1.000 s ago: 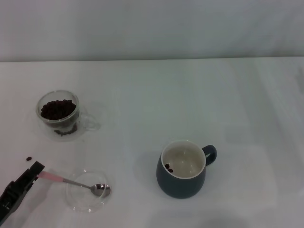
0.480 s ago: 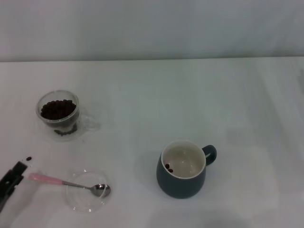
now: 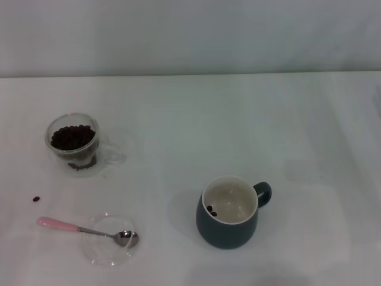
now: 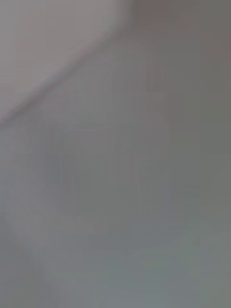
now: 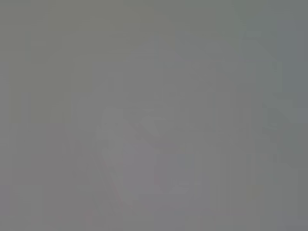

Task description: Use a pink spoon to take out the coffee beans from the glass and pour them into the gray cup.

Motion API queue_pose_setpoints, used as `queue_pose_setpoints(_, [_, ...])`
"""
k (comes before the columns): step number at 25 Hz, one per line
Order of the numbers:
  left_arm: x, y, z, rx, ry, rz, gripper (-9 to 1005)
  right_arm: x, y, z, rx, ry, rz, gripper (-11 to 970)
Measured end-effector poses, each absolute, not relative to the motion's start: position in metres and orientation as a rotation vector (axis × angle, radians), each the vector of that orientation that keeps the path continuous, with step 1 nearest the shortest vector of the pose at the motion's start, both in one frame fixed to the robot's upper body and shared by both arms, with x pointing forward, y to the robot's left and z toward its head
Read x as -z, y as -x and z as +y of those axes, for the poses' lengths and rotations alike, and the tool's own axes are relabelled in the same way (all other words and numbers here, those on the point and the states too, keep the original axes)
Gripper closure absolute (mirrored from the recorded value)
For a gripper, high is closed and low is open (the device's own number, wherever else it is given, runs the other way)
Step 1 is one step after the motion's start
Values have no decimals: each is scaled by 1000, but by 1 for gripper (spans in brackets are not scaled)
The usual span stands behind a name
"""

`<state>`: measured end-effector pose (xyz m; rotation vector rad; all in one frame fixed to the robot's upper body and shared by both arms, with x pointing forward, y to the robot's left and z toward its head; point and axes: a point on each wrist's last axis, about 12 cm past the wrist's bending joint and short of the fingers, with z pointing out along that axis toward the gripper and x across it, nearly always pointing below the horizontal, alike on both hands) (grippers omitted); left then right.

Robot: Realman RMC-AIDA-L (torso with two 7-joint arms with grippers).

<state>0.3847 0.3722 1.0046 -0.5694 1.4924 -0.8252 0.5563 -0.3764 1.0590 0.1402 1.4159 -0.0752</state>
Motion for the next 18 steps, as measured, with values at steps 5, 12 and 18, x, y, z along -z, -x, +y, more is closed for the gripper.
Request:
queue_pose_setpoints(5, [-1015, -384, 385, 429, 430, 1362, 421, -1056, -553, -379, 87, -147, 1429, 233])
queue_pose_setpoints(12, [-1017, -406, 402, 43, 369, 1359, 424, -1041, -537, -385, 103, -150, 1498, 233])
queue_pose_setpoints(18, [-1017, -441, 406, -140, 334, 1417, 426, -1027, -522, -381, 29, -111, 1565, 233])
